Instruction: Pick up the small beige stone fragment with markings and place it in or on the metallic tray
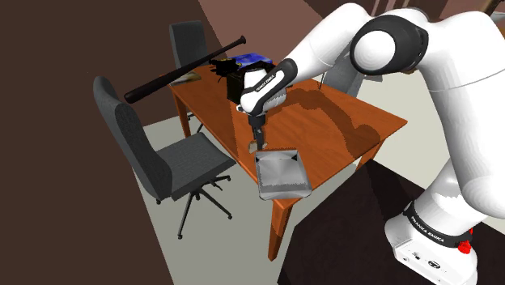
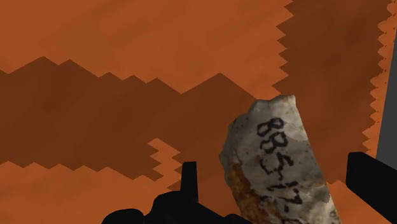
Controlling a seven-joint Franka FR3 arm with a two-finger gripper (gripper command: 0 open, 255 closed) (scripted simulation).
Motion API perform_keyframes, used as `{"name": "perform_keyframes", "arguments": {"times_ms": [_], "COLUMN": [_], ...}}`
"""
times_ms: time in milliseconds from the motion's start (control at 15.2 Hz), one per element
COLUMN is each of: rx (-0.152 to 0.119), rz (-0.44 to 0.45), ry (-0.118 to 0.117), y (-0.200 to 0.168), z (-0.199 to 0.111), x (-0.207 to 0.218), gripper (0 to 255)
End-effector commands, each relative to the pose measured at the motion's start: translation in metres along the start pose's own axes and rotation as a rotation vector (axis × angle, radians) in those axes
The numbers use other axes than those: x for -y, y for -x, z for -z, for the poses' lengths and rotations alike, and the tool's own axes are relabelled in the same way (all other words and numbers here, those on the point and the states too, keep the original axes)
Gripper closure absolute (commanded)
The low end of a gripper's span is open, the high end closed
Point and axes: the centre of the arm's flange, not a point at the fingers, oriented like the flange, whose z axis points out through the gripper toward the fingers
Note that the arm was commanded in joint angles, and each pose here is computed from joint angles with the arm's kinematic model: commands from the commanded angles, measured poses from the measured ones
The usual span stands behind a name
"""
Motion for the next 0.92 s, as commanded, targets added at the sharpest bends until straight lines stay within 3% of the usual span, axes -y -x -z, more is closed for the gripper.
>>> {"name": "perform_keyframes", "arguments": {"times_ms": [0,264,330,858], "rx": [0.0,0.0,0.0,0.0], "rz": [0.0,0.0,0.0,0.0], "ry": [0.0,0.0,0.0,0.0], "y": [-0.0004,-0.0004,-0.0004,-0.0004], "z": [-0.0008,-0.0008,-0.0008,-0.0008], "x": [-0.0005,-0.0005,-0.0005,-0.0004], "gripper": [0,0,255,255]}}
